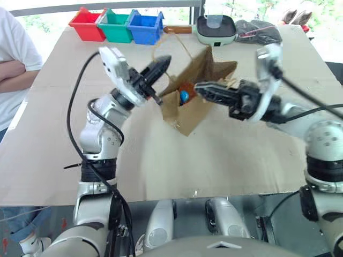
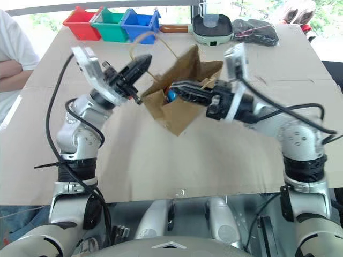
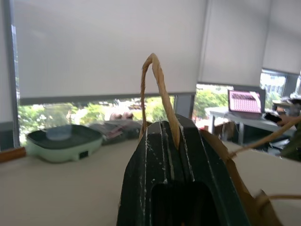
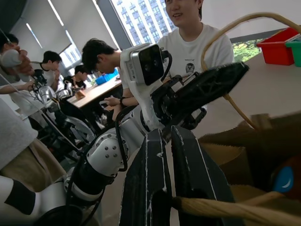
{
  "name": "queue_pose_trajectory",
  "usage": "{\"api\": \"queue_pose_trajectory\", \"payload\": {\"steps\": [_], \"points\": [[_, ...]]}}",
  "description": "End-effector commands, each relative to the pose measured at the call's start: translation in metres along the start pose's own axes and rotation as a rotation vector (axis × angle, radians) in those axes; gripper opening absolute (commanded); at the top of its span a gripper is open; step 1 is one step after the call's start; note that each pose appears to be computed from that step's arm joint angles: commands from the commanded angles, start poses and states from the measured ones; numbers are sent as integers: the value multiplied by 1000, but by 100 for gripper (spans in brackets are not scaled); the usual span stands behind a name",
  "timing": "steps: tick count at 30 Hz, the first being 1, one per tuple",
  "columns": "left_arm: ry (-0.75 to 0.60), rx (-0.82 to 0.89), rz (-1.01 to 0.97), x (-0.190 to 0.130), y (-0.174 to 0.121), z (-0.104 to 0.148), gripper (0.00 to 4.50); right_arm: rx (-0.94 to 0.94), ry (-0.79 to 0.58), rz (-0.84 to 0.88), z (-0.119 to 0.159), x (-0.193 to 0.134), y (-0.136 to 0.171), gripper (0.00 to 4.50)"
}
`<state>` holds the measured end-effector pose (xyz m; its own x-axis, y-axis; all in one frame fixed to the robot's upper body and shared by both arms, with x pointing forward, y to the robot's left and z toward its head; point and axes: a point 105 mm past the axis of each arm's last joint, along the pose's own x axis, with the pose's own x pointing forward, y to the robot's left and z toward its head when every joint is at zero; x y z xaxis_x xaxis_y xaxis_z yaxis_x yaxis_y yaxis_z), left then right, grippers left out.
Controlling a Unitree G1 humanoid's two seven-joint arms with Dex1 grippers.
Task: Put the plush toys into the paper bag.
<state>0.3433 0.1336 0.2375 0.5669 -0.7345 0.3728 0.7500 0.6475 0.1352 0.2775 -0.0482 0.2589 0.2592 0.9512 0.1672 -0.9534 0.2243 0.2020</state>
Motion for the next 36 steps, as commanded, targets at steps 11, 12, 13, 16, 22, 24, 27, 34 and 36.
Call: {"api": "queue_pose_trajectory", "payload": {"steps": [11, 12, 13, 16, 22, 24, 27, 34, 36], "points": [[-26, -4, -109, -32, 16, 35, 69, -252, 129, -58, 12, -39, 13, 321], [-24, -23, -100, -34, 18, 36, 93, -252, 141, -53, 12, -43, 16, 328], [-21, -38, -90, -36, 20, 37, 138, -246, 149, -50, 12, -46, 18, 328], [23, -139, -61, -50, 26, 40, 274, -247, 198, -71, 10, -60, 25, 328], [233, -232, -95, -92, 14, 25, 447, -212, 306, -175, -32, -71, 12, 303], [270, -216, -72, -99, 13, 15, 450, -228, 304, -197, -40, -68, 5, 247], [310, -206, -97, -99, -1, 1, 450, -241, 288, -195, -41, -59, 2, 102], [313, -143, -128, -65, -24, -32, 450, -289, 343, -210, -87, -25, -23, 5], [324, -120, -152, -59, -27, -37, 450, -289, 311, -206, -89, -14, -27, 5]]}}
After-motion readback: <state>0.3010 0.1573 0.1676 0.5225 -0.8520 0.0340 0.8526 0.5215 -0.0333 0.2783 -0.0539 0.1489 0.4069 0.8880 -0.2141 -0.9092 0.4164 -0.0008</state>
